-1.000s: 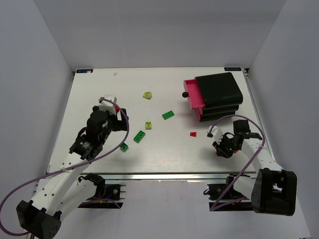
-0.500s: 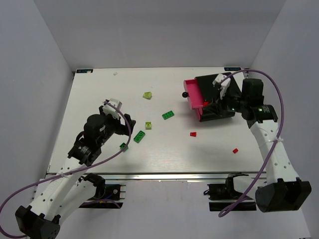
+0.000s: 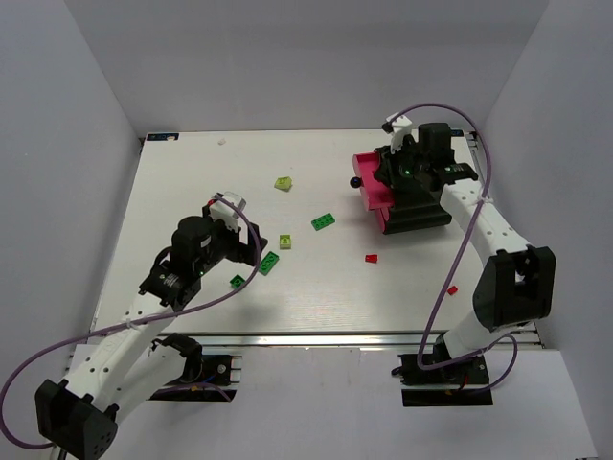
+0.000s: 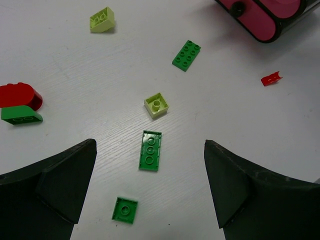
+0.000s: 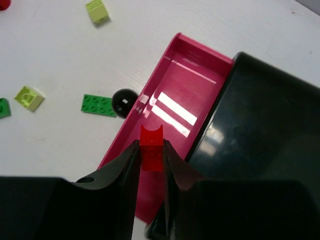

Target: Sort the legos into containers by color

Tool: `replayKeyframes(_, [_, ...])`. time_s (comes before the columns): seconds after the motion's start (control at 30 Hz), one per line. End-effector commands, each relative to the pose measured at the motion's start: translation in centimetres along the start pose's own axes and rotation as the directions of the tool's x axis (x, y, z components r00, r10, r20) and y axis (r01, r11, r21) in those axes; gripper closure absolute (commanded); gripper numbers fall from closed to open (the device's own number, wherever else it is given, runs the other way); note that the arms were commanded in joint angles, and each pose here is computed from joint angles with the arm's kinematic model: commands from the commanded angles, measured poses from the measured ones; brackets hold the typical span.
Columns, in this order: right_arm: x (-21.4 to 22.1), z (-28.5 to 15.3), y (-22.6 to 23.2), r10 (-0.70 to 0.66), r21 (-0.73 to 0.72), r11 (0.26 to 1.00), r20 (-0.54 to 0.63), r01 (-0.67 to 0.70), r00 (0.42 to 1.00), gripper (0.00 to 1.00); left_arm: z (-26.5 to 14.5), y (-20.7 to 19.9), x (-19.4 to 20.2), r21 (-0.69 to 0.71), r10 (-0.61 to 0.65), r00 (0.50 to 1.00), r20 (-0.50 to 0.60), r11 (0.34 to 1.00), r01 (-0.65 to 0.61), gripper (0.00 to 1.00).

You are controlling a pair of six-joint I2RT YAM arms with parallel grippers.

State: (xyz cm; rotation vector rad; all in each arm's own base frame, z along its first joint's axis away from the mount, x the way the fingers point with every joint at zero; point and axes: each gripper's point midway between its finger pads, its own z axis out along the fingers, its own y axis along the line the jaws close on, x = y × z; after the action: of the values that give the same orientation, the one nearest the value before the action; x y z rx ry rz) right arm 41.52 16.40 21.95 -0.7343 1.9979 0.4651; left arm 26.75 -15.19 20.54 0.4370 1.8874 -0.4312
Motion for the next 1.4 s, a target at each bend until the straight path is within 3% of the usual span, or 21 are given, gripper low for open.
replayKeyframes(0.0, [-4.2, 0.5, -1.9, -0.034, 0.087, 0.996, 0.09, 0.026, 0.995, 0.72, 0.3, -1.0, 0.2, 0.059, 0.018, 1.0, -0.002, 0.998, -0.018, 0.02])
replayKeyframes(0.1, [-3.7, 1.1, -1.8, -0.025, 0.068, 0.997, 0.064, 0.021, 0.998, 0.51, 0.7, -2.5, 0.4, 0.138, 0.009, 1.0, -0.014, 0.99, -0.007, 0.02])
replayKeyframes(0.2, [-3.5, 1.1, -1.6, -0.022, 0.056, 0.998, 0.057, 0.019, 0.998, 0.44, 1.3, -4.4, -0.1, 0.236, -0.048, 0.999, -0.013, 0.971, 0.05, 0.02])
replayKeyframes(0.3, [-4.0, 0.6, -1.6, -0.02, 0.058, 0.998, 0.07, 0.016, 0.997, 0.44, 2.5, -6.2, 0.0, 0.31, -0.109, 0.991, -0.076, 0.942, 0.128, 0.02])
replayKeyframes(0.33, [-4.1, 0.5, -1.6, -0.017, 0.06, 0.998, 0.073, 0.013, 0.997, 0.44, 2.8, -6.8, 0.2, 0.323, -0.134, 0.986, -0.099, 0.933, 0.159, 0.02])
replayKeyframes(0.4, [-5.0, -0.5, -0.8, -0.019, 0.037, 0.999, 0.097, 0.016, 0.995, 0.56, 3.6, -8.0, 0.0, 0.349, -0.156, 0.98, -0.121, 0.918, 0.189, 0.06])
replayKeyframes(0.43, [-5.5, -1.9, 0.0, -0.017, 0.023, 1.0, 0.109, 0.015, 0.994, 0.73, 4.2, -9.1, 0.3, 0.364, -0.181, 0.972, -0.15, 0.904, 0.224, 0.08])
replayKeyframes(0.47, [-6.1, -3.0, 0.6, -0.027, 0.011, 1.0, 0.135, 0.025, 0.99, 0.74, 4.5, -9.2, 0.2, 0.361, -0.203, 0.966, -0.158, 0.899, 0.248, 0.11])
replayKeyframes(0.5, [-6.2, -4.0, 1.9, -0.041, -0.04, 0.998, 0.156, 0.048, 0.987, 0.9, 4.7, -10.6, -0.1, 0.387, -0.2, 0.966, -0.165, 0.888, 0.25, 0.18])
replayKeyframes(0.53, [-4.2, -4.6, 2.9, -0.028, -0.068, 0.997, 0.14, 0.038, 0.99, 0.96, 5.0, -11.5, 0.0, 0.386, -0.227, 0.955, -0.191, 0.877, 0.286, 0.22])
replayKeyframes(0.57, [-5.4, -7.7, 4.6, -0.071, -0.078, 0.993, 0.217, 0.089, 0.974, 1.0, 5.9, -12.3, 0.8, 0.383, -0.229, 0.946, -0.228, 0.872, 0.304, 0.28])
replayKeyframes(0.6, [-4.9, -8.9, 6.0, -0.088, -0.113, 0.986, 0.248, 0.119, 0.965, 1.0, 6.2, -13.7, 1.2, 0.383, -0.226, 0.942, -0.248, 0.87, 0.309, 0.37])
replayKeyframes(0.63, [-5.2, -11.7, 7.1, -0.119, -0.087, 0.984, 0.309, 0.153, 0.944, 1.0, 6.7, -14.6, 0.8, 0.366, -0.269, 0.925, -0.268, 0.86, 0.356, 0.53])
replayKeyframes(0.7, [-1.9, -12.3, 8.0, -0.087, -0.092, 0.989, 0.284, 0.118, 0.955, 0.77, 8.2, -16.0, 2.4, 0.327, -0.292, 0.899, -0.326, 0.857, 0.397, 0.59])
replayKeyframes(0.77, [0.2, -13.7, 8.8, -0.072, -0.085, 0.992, 0.265, 0.097, 0.961, 0.49, 9.3, -17.4, 2.3, 0.255, -0.365, 0.868, -0.336, 0.852, 0.457, 0.54])
replayKeyframes(0.83, [1.5, -14.6, 9.4, -0.058, -0.089, 0.993, 0.25, 0.082, 0.967, 0.41, 10.7, -17.8, 3.2, 0.146, -0.442, 0.829, -0.344, 0.847, 0.512, 0.47])
replayKeyframes(0.87, [2.9, -14.3, 9.7, -0.048, -0.105, 0.992, 0.236, 0.075, 0.971, 0.39, 11.2, -18.1, 2.5, 0.127, -0.468, 0.819, -0.331, 0.838, 0.53, 0.39])
replayKeyframes(0.93, [3.7, -14.5, 10.5, -0.076, -0.136, 0.984, 0.254, 0.113, 0.964, 0.38, 12.2, -18.4, 2.8, 0.06, -0.53, 0.786, -0.319, 0.816, 0.575, 0.34])
replayKeyframes(1.0, [5.2, -14.5, 11.4, -0.113, -0.192, 0.968, 0.231, 0.159, 0.966, 0.36, 12.9, -18.5, 1.8, 0.033, -0.551, 0.785, -0.284, 0.812, 0.582, 0.29])
replayKeyframes(1.13, [9.8, -13.7, 12.3, -0.328, -0.32, 0.878, 0.135, 0.355, 0.935, 0.34, 12.7, -17.0, 0.6, -0.017, -0.507, 0.826, -0.245, 0.854, 0.519, 0.21])
replayKeyframes(1.37, [16.5, -12.2, 12.0, -0.532, -0.36, 0.772, 0.087, 0.525, 0.842, 0.21, 7.7, -7.5, 1.6, -0.283, -0.302, 0.934, -0.19, 0.928, 0.242, 0.02])
